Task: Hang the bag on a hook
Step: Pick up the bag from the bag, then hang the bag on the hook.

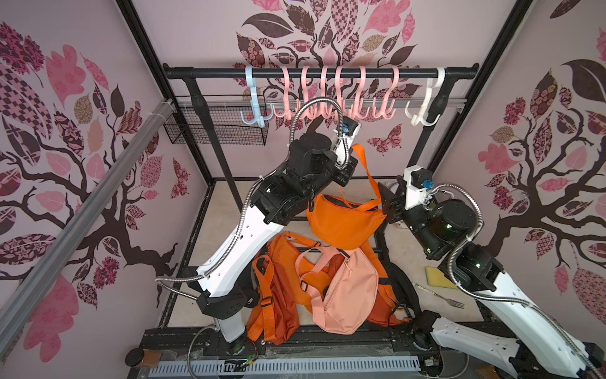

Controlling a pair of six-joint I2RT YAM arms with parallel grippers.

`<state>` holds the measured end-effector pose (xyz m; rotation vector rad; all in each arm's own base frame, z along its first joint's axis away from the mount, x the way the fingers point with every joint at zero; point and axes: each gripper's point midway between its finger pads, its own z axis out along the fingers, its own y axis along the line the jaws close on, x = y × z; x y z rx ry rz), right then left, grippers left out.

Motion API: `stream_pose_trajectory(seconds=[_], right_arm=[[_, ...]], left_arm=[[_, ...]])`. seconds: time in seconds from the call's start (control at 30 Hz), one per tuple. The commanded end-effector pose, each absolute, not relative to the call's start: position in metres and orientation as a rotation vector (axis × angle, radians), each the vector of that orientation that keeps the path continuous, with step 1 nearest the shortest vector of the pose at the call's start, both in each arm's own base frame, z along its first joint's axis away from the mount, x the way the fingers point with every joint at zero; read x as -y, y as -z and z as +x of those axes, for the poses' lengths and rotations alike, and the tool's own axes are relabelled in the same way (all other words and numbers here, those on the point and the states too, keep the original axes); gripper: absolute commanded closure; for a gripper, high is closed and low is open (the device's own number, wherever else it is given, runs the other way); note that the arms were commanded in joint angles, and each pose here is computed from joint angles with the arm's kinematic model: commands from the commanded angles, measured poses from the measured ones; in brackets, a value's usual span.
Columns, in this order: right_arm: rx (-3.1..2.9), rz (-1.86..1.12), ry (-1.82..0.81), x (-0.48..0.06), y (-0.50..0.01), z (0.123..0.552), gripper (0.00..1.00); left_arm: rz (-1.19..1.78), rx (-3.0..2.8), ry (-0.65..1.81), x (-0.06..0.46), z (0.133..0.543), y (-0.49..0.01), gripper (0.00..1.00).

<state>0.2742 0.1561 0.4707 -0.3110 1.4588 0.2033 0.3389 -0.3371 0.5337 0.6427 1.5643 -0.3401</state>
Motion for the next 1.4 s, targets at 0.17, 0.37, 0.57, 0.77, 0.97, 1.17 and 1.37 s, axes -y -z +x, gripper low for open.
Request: stream_pose_trajectory(seconds=[0.17,0.37,0.57,0.77,0.97,1.17,1.37], right_arm=[[-1.478,-0.373,-0.118,-0.177,-0.453,0.302,0.11],[-1.445,-0.276,-0.032,-0.163,-0.459,0.324,0.11],[-1.461,-0.305,-0.042,-0.171,-0.454,0.335,0.44],[-1.445,-0.329,-0.083,-0.173,-0.451,0.329,0.79],[-1.429,-0.345,-0.162,-0.173,-0.464,0.313,1.00],[-1.402,-0.169,-0.187,-0.132,-0.510,0.286,1.00],[-1.361,-0.025,-0.171,-0.101,-0.573,0.271,1.00]], left_arm=[[0.626,-1.528,0.386,0.330,0.326,-0.554,1.00],[0.634,-1.528,0.395,0.326,0.319,-0.557,1.00],[0.636,-1.525,0.388,0.321,0.316,-0.557,1.00],[0.638,-1.519,0.397,0.319,0.313,-0.561,1.00],[0.646,-1.528,0.414,0.324,0.313,-0.558,1.00],[0.624,-1.530,0.423,0.336,0.325,-0.559,1.00],[0.564,-1.485,0.526,0.360,0.338,-0.573,1.00]])
